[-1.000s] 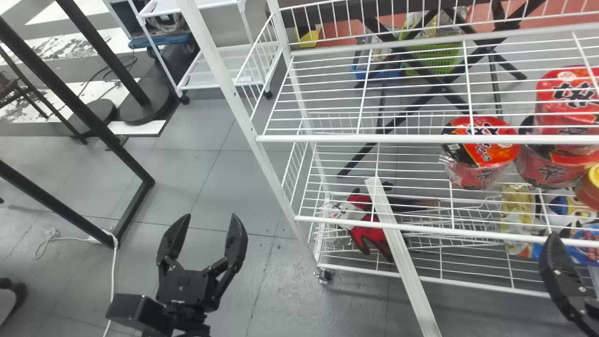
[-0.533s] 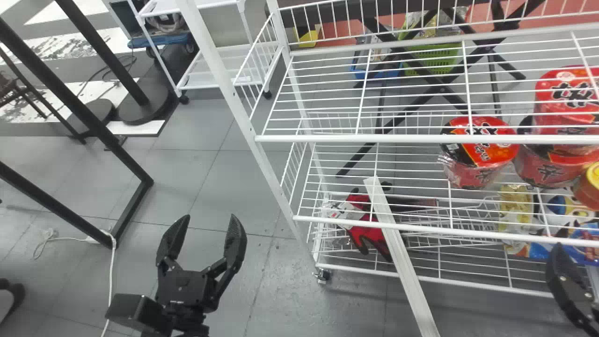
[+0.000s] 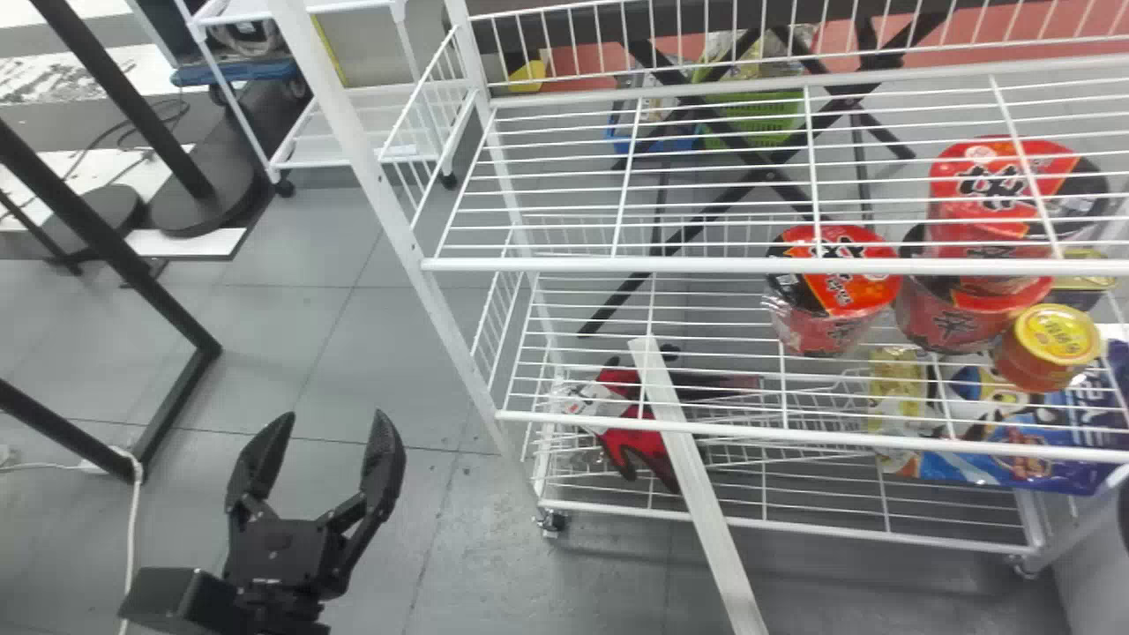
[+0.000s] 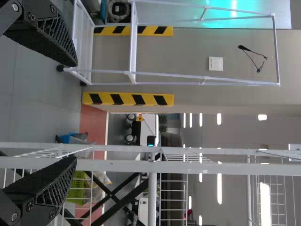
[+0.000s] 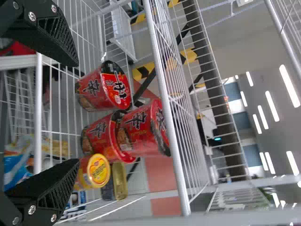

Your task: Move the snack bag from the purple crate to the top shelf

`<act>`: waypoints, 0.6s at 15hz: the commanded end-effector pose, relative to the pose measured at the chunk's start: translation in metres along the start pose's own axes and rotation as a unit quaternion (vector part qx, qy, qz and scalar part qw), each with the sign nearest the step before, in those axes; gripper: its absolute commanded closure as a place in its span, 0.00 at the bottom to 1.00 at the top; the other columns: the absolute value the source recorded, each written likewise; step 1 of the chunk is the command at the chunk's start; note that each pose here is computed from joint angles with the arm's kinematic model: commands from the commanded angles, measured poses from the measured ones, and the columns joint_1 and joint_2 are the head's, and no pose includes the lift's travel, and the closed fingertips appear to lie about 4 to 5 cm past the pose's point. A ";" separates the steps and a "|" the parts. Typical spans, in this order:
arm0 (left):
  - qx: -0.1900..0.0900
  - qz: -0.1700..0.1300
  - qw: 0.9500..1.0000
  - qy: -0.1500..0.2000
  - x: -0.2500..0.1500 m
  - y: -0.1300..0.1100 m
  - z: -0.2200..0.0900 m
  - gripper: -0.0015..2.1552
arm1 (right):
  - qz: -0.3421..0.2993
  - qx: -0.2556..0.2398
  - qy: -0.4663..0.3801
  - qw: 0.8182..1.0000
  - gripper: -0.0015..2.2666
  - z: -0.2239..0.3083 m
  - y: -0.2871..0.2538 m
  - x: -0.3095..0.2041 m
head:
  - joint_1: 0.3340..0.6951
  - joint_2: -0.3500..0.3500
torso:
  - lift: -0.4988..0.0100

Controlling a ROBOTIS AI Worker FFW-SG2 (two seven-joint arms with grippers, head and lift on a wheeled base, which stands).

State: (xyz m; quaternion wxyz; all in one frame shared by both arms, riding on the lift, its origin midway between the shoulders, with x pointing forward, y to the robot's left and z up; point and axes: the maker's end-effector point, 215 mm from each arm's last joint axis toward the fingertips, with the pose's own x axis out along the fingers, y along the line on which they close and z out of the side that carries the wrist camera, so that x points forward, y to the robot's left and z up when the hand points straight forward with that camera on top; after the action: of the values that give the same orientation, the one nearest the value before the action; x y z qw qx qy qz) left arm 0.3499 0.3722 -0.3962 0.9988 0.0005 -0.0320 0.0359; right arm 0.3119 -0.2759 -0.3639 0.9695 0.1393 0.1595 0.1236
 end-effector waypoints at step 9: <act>-0.004 -0.012 1.000 0.004 0.004 -0.008 -0.008 0.05 | -0.064 0.202 0.087 0.973 0.04 0.053 -0.107 -0.113 | 1.00 0.48 | 0.09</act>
State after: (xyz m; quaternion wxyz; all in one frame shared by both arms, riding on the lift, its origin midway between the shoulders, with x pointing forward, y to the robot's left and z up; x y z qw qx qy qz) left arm 0.3549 0.3653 -0.4038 0.9993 -0.0030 -0.0278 0.0251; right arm 0.2599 -0.4022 -0.3207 0.9236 0.2683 0.2663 0.0635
